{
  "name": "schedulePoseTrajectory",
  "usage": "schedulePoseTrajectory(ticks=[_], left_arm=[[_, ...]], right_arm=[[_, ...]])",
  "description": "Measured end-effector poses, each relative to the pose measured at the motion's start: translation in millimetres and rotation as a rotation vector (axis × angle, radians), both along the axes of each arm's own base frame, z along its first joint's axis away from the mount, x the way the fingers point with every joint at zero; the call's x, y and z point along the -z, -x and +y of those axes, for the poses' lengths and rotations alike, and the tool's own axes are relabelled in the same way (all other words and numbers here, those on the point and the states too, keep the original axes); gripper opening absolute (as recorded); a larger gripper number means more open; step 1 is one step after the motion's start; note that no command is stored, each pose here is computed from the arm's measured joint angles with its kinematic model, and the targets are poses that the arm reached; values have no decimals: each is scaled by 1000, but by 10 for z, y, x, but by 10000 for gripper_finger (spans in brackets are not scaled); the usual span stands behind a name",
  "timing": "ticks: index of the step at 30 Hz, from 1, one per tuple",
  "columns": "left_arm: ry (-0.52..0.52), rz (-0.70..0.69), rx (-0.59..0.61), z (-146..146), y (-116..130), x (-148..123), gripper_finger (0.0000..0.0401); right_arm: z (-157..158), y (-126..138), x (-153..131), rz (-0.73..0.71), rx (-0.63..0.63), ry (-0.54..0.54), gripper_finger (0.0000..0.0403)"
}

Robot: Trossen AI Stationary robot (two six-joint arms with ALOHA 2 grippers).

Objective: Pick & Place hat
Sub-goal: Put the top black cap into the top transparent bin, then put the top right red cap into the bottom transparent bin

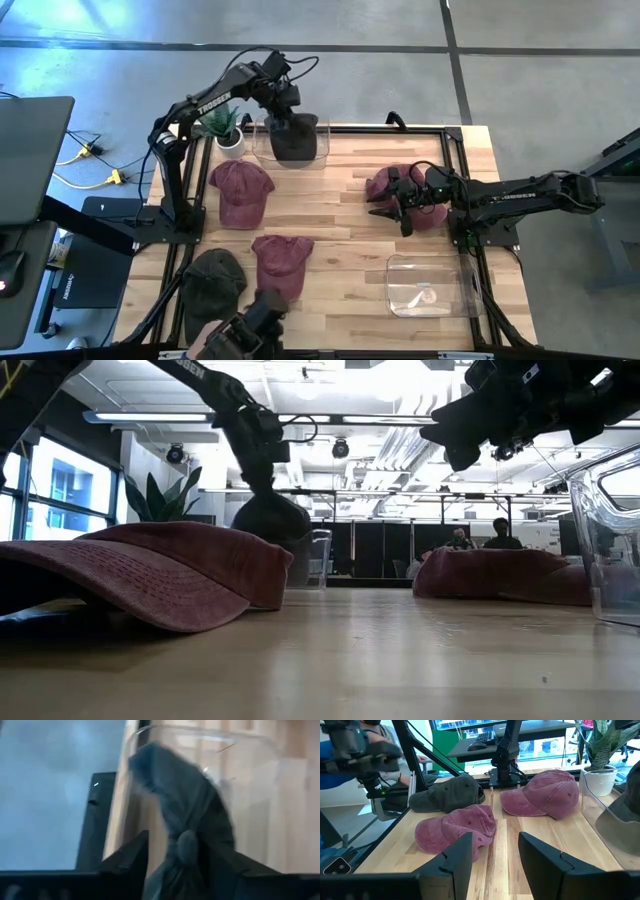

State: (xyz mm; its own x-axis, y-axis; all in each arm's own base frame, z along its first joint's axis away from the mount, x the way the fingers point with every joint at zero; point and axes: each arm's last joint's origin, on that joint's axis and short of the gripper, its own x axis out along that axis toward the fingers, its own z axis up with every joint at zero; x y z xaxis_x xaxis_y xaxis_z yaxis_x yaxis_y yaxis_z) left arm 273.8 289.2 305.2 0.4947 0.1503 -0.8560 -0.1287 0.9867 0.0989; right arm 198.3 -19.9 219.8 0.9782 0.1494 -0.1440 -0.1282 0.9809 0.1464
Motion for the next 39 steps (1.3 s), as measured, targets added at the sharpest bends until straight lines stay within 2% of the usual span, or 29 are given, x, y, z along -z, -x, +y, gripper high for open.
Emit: schedulePoseTrajectory(ticks=[6,9,12,17,20,23,26,32,36,39], left_arm=[[-105,99,-108,19,81,-272,212],[-77,115,-142,-78,101,-454,217],[2,94,-120,-262,12,-539,218],[162,-5,18,-596,-246,-561,218],[235,-121,179,-816,-476,-530,218],[291,-244,357,-1105,-814,-309,218],[287,-315,452,-1433,-1109,-57,218],[86,-380,439,-2011,-1450,237,218],[51,-446,416,-2276,-1551,302,218],[43,-504,387,-2355,-1595,300,218]], right_arm=[[-17,0,8,11,45,-2,154],[-56,3,35,41,170,12,154],[-137,23,78,89,294,-14,155],[-289,57,81,266,378,-53,170],[-401,74,-79,417,436,-69,188],[-533,110,-242,607,476,-48,206],[-640,120,-301,798,461,45,218],[-824,42,-123,1067,276,252,220],[-943,-10,105,1232,174,489,212],[-1027,-49,268,1358,97,656,206]])
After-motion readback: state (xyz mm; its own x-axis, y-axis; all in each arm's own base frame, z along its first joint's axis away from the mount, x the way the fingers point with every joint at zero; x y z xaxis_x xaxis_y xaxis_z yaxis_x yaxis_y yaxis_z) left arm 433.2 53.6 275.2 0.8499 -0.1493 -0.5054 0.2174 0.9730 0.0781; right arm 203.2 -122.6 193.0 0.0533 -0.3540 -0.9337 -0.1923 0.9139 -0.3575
